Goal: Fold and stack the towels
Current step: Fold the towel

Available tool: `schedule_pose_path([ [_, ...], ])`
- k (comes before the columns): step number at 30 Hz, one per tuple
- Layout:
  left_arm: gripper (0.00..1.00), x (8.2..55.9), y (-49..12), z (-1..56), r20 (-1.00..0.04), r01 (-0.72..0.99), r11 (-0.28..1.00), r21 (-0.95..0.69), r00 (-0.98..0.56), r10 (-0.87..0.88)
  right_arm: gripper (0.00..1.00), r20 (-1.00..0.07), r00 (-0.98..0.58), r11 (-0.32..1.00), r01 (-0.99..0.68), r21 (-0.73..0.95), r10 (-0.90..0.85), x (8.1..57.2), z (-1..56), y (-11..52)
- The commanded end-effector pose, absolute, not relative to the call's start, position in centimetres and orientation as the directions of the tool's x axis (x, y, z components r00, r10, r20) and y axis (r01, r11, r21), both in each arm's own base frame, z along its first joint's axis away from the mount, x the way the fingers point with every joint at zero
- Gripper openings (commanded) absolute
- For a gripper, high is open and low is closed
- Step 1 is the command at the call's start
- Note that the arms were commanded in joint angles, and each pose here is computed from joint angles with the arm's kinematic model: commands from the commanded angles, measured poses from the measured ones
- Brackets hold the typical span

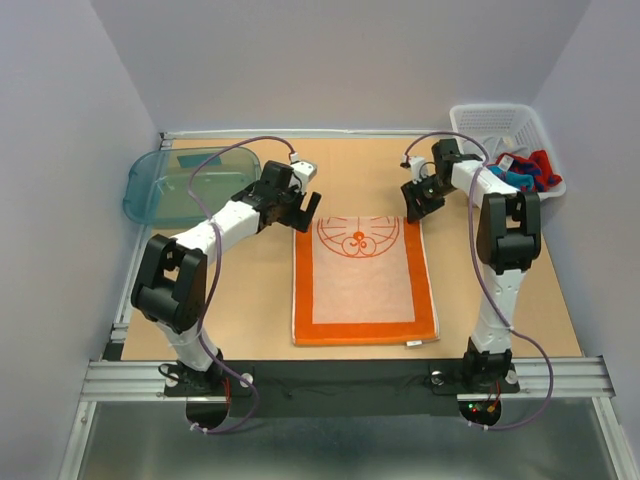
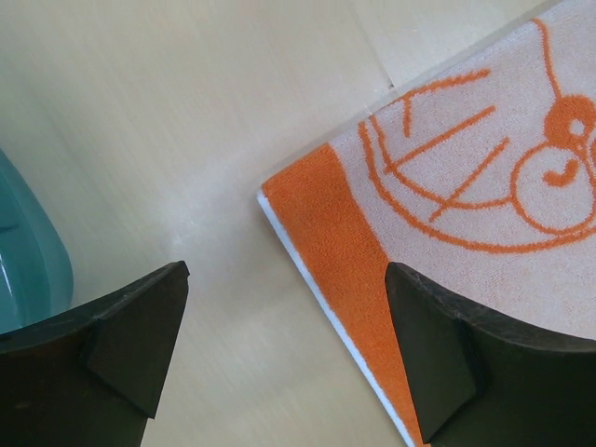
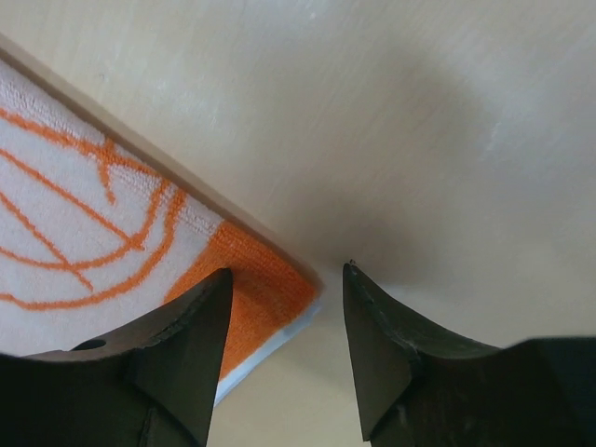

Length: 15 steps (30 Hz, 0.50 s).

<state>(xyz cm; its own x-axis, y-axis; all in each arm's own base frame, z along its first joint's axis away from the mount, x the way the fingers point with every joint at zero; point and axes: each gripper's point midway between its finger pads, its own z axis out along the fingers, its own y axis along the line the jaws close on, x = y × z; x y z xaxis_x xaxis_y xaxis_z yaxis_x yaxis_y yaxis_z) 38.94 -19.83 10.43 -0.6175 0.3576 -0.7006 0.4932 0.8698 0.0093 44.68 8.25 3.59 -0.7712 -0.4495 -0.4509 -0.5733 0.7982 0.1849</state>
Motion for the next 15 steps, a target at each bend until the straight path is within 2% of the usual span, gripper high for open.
schedule_pose_path([
  [1,0.99,40.6,-21.2,12.4,-0.754,0.563,0.826,0.032,-0.529,0.39,0.56,-0.468,-0.729,0.742,-0.638,0.204,-0.499,44.6,5.2,8.7],
  [15,0.99,41.0,-23.1,10.8,-0.746,0.678,0.734,0.026,-0.476,0.466,0.49,-0.384,-0.755,0.742,-0.633,0.22,-0.531,43.6,1.6,7.9],
])
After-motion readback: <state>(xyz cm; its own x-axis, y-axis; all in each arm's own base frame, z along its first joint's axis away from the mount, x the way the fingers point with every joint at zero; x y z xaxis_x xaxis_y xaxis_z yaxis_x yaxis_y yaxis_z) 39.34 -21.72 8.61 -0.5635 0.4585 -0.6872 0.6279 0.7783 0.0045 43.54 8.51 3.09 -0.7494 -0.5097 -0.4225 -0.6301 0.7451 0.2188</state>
